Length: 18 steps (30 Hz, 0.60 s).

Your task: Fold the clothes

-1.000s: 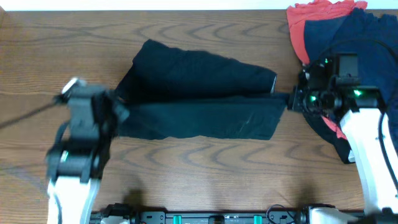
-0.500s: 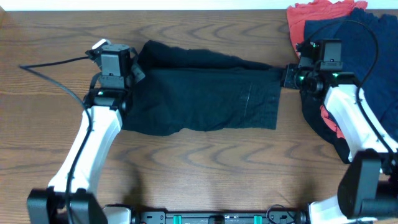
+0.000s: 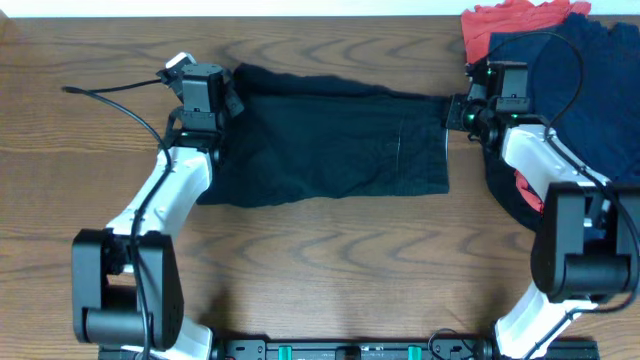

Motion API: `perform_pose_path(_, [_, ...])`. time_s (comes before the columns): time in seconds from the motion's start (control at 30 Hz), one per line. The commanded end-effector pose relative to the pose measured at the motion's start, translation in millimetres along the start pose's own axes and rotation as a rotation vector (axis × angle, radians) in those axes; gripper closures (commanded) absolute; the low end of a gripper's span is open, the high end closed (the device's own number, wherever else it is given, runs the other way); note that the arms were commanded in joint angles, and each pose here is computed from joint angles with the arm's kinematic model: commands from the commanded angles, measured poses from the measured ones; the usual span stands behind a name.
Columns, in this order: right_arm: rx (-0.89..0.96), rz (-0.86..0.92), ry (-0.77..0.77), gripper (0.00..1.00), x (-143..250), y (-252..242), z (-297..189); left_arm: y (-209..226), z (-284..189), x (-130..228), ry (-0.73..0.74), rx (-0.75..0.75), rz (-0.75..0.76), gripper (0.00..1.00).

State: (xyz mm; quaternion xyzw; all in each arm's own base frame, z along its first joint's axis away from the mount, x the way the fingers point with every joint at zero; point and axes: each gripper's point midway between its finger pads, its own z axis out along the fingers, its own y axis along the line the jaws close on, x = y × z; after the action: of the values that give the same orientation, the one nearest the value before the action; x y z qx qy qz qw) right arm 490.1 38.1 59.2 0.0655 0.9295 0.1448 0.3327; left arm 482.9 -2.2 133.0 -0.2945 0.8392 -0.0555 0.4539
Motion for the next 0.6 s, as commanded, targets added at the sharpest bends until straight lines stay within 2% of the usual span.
perform_pose_path(0.0, [0.163, 0.034, -0.066, 0.99, -15, -44, 6, 27, 8, -19, -0.094, -0.118, -0.005, 0.94])
perform_pose_path(0.07, [0.159, 0.044, -0.086, 0.99, -18, -45, 10, 27, 11, -18, -0.097, -0.116, -0.006, 0.93])
perform_pose_path(0.1, [0.155, 0.044, -0.104, 0.98, -23, -44, 11, 27, 12, -17, -0.096, -0.116, -0.006, 0.76])
perform_pose_path(0.13, [0.15, 0.041, -0.123, 0.72, -27, -43, 11, 27, 12, -18, -0.099, -0.115, -0.007, 0.53])
perform_pose_path(0.17, [0.146, 0.037, -0.14, 0.42, -31, -42, 10, 27, 13, -18, -0.099, -0.115, -0.007, 0.2])
perform_pose_path(0.2, [0.14, 0.034, -0.162, 0.14, -37, -41, 10, 27, 13, -18, -0.099, -0.115, -0.007, 0.02])
perform_pose_path(0.23, [0.136, 0.03, -0.181, 0.05, -42, -39, 9, 27, 13, -18, -0.099, -0.115, -0.007, 0.02])
perform_pose_path(0.27, [0.124, 0.027, -0.2, 0.01, -47, -37, 8, 27, 13, -18, -0.098, -0.115, -0.006, 0.02])
perform_pose_path(0.43, [0.065, 0.011, -0.233, 0.01, -60, -23, 2, 30, 12, -12, -0.07, -0.123, 0.01, 0.02])
perform_pose_path(0.57, [0.031, -0.007, -0.205, 0.01, -64, -11, -13, 20, 13, 4, 0.013, -0.061, 0.096, 0.02])
